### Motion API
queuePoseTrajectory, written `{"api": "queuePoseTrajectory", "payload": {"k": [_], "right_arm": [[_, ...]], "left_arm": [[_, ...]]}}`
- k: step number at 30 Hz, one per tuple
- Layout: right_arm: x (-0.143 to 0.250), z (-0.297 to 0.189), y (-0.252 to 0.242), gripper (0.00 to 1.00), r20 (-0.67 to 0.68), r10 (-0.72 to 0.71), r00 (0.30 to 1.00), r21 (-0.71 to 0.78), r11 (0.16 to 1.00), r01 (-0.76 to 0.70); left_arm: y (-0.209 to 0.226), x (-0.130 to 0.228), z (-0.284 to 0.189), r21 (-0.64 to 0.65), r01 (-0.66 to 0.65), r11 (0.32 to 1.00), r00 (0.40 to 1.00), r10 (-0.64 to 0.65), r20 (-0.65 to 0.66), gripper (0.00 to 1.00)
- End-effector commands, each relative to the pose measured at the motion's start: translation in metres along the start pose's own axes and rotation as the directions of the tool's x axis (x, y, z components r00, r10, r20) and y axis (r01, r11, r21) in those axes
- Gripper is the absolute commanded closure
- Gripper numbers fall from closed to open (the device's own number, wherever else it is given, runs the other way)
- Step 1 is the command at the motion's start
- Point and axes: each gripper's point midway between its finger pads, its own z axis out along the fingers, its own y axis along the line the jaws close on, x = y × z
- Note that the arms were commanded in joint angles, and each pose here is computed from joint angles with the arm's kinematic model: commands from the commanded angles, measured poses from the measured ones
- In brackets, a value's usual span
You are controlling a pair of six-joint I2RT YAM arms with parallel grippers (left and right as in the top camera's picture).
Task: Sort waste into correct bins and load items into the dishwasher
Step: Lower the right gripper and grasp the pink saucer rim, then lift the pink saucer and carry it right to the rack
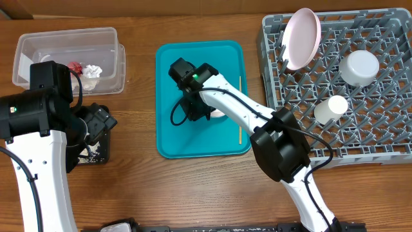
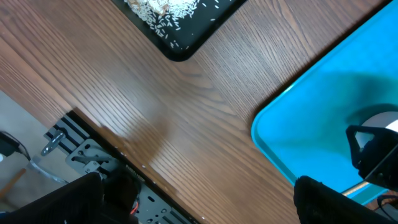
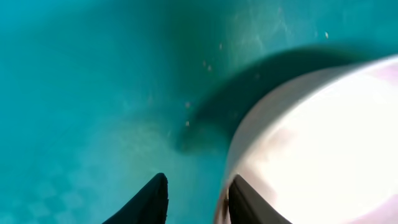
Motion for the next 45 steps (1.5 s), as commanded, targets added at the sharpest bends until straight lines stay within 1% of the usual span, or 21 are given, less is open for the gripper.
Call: {"api": "queuePoseTrajectory", "payload": {"k": [1,4,6,8,12,16,21,27,28,29,34,38,42,45], "right_arm": [[-0.015,-0.030,0.000,0.68,0.072,0.050,0.996,-0.026,0.998,-0.048],[-0.014,-0.030,0.004,0.69,0.066,0.050,0.997,-0.048,0.998,-0.047],[-0.014,-0.030,0.004,0.74,0.067,0.050,0.997,-0.047,0.998,-0.047],[-0.014,-0.030,0.004,0.76,0.067,0.050,0.997,-0.047,0.998,-0.047],[-0.015,-0.030,0.004,0.76,0.070,0.051,0.996,-0.048,0.998,-0.047],[-0.015,-0.030,0.004,0.78,0.070,0.051,0.996,-0.048,0.998,-0.048],[-0.015,-0.032,0.004,0.86,0.071,0.051,0.996,-0.049,0.998,-0.048],[-0.017,-0.037,0.004,0.88,0.079,0.056,0.995,-0.051,0.997,-0.052],[-0.018,-0.040,0.004,0.94,0.081,0.059,0.995,-0.051,0.997,-0.055],[-0.019,-0.043,0.004,0.96,0.083,0.064,0.994,-0.052,0.997,-0.060],[-0.020,-0.064,0.004,0.96,0.084,0.084,0.993,-0.054,0.995,-0.079],[-0.015,-0.089,0.000,0.96,0.093,0.142,0.986,-0.054,0.989,-0.137],[-0.010,-0.132,-0.015,0.96,0.168,0.201,0.965,-0.014,0.979,-0.202],[0.000,-0.173,-0.038,0.96,0.249,0.236,0.939,0.065,0.964,-0.259]], "left_arm": [[0.002,-0.002,0.001,-0.017,0.005,1.000,1.000,-0.005,0.006,0.00],[0.002,-0.002,0.001,-0.017,0.005,1.000,1.000,-0.005,0.006,0.00],[0.002,-0.002,0.001,-0.017,0.005,1.000,1.000,-0.005,0.006,0.00],[0.002,-0.002,0.001,-0.017,0.005,1.000,1.000,-0.005,0.006,0.00],[0.002,-0.002,0.001,-0.017,0.005,1.000,1.000,-0.005,0.006,0.00],[0.002,-0.002,0.001,-0.017,0.005,1.000,1.000,-0.005,0.006,0.00],[0.002,-0.002,0.001,-0.017,0.005,1.000,1.000,-0.005,0.006,0.00],[0.002,-0.002,0.001,-0.017,0.005,1.000,1.000,-0.005,0.006,0.00],[0.002,-0.002,0.001,-0.017,0.005,1.000,1.000,-0.005,0.006,0.00],[0.002,-0.002,0.001,-0.017,0.005,1.000,1.000,-0.005,0.006,0.00],[0.002,-0.002,0.001,-0.017,0.005,1.000,1.000,-0.005,0.006,0.00],[0.002,-0.002,0.001,-0.017,0.005,1.000,1.000,-0.005,0.006,0.00],[0.002,-0.002,0.001,-0.017,0.005,1.000,1.000,-0.005,0.006,0.00],[0.002,-0.002,0.001,-0.017,0.005,1.000,1.000,-0.005,0.006,0.00]]}}
